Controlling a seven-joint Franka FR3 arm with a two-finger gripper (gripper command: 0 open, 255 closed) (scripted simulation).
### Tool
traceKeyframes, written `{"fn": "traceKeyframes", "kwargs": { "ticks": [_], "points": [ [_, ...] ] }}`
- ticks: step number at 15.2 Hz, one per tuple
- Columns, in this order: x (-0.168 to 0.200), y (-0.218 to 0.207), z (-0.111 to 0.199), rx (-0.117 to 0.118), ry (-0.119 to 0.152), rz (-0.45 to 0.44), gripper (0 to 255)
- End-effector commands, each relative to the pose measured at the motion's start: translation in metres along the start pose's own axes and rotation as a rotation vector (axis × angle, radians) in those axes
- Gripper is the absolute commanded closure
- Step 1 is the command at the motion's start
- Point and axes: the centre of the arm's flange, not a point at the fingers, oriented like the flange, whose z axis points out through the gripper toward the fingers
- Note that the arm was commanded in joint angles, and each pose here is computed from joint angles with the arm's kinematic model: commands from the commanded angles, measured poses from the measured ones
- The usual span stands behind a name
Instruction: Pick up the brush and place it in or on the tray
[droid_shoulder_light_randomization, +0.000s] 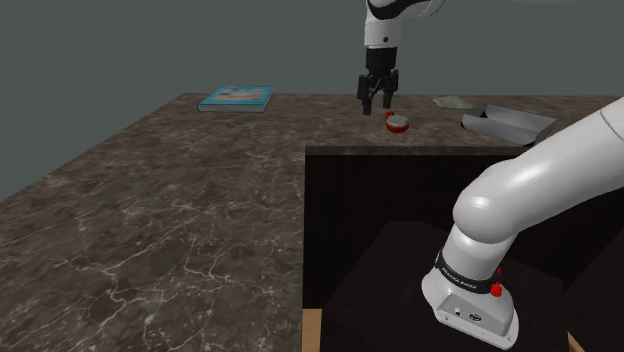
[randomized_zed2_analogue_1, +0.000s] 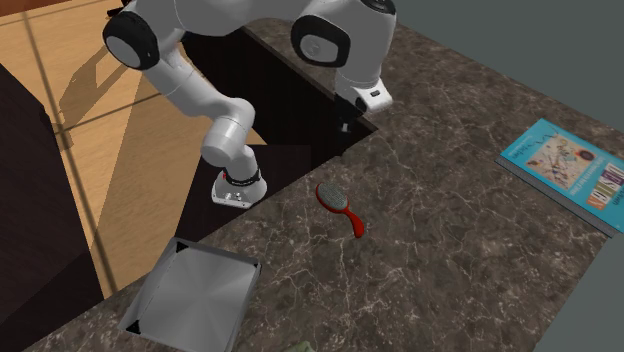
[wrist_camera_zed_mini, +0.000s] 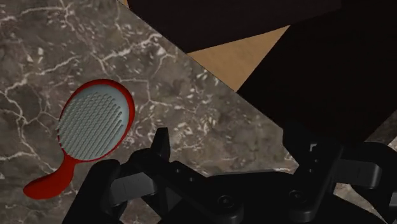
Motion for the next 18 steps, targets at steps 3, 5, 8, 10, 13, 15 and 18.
{"fn": "traceKeyframes", "kwargs": {
  "ticks": [3,5,8,10,13,15,18],
  "points": [
    [0.021,0.050,0.006,0.006,-0.009,0.128,0],
    [0.028,0.076,0.010,0.010,-0.014,0.191,0],
    [0.037,0.116,0.016,0.015,-0.020,0.285,0],
    [0.041,0.142,0.020,0.018,-0.025,0.348,0],
    [0.041,0.150,0.032,0.019,-0.026,0.367,0],
    [0.041,0.150,0.042,0.019,-0.026,0.367,0],
    [0.041,0.149,0.058,0.019,-0.026,0.367,0]
  ]
}}
